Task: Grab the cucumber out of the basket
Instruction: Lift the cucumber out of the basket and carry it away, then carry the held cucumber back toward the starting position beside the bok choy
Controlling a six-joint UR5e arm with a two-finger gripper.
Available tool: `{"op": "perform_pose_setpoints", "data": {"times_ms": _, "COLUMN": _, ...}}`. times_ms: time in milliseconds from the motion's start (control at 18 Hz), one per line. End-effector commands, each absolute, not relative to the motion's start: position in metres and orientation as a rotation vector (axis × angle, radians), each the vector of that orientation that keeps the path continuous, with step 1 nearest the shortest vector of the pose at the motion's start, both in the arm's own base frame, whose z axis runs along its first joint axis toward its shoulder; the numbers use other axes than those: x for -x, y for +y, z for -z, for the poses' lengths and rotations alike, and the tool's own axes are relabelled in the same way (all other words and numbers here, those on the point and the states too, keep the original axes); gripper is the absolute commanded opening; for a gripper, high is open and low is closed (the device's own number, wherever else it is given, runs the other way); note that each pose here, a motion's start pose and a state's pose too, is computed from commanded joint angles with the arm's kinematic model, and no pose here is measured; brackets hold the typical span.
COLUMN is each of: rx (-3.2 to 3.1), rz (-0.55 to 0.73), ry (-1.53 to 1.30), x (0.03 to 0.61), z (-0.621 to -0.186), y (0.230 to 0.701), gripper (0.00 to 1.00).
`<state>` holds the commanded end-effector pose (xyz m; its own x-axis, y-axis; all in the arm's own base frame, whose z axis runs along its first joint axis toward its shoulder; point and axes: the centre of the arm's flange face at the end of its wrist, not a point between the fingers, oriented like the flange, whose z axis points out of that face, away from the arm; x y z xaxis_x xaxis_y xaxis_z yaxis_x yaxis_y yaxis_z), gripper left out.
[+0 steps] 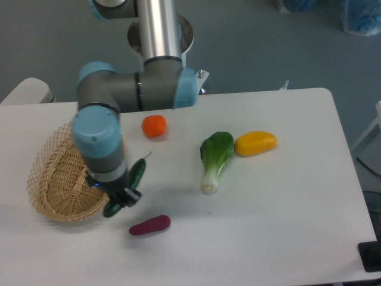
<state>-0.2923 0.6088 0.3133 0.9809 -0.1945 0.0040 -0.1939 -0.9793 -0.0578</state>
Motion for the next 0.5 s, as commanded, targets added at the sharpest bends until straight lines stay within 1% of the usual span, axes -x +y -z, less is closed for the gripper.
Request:
{"op": "perform_pose_setpoints", "data": {"times_ms": 278, "rx": 3.067, "rz": 0.003, "ry": 0.353, "x": 0.371, "z": -0.316, "y": 0.595, "gripper": 0.17}}
{"op": "perform_pose_setpoints", "data": {"times_ms": 500, "rx": 3.062, "rz": 0.001, "ry": 0.431, "x": 0.434, "z": -0.302, "y": 0.583, "gripper": 0.17}}
